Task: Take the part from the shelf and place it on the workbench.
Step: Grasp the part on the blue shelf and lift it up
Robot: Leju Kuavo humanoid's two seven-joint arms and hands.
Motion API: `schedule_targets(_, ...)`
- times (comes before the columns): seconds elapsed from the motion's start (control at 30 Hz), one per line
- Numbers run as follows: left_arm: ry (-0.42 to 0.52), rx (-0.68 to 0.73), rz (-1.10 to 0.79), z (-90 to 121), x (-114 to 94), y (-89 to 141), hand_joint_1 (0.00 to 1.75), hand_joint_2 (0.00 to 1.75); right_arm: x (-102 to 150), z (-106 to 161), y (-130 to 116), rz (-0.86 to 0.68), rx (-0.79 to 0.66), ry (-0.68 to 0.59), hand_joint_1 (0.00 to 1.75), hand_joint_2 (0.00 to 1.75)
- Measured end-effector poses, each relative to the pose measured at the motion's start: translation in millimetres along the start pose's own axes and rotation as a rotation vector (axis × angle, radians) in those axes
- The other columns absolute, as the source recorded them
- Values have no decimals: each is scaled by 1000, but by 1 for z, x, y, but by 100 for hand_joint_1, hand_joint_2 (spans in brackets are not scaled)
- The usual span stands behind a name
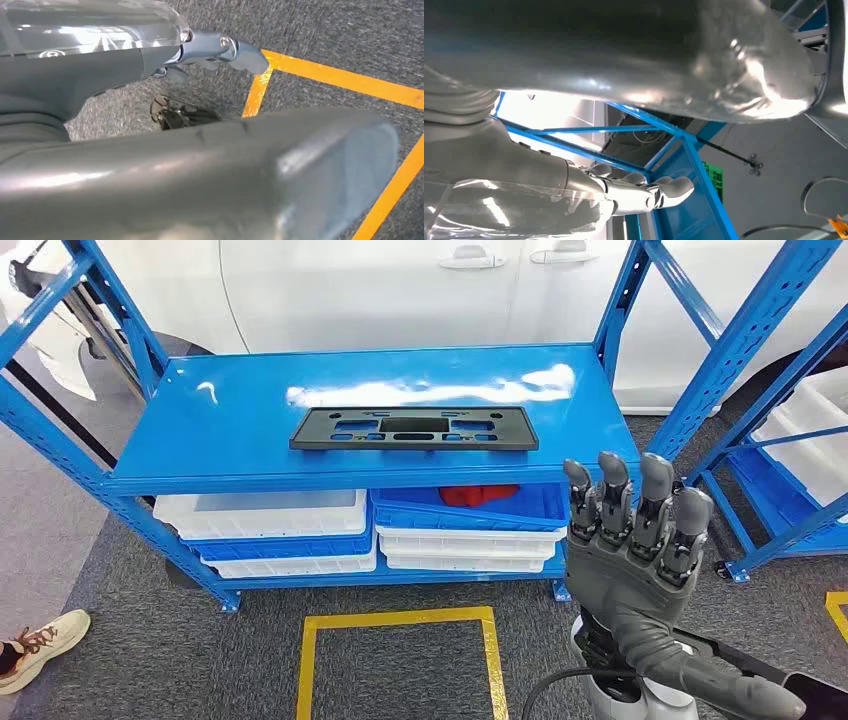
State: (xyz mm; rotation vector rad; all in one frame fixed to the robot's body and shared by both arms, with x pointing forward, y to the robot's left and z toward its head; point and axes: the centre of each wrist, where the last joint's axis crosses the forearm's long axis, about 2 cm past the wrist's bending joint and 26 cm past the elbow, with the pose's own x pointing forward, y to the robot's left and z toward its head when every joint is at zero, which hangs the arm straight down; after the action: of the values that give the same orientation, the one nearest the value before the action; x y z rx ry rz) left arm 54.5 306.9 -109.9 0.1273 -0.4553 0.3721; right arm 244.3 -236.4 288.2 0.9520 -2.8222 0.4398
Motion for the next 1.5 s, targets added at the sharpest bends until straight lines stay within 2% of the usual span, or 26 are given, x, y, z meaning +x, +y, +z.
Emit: schedule_targets(1.5, -1, -28, -5, 0, 1, -4, 0, 0, -10, 24, -5, 26, -79, 100, 0, 0)
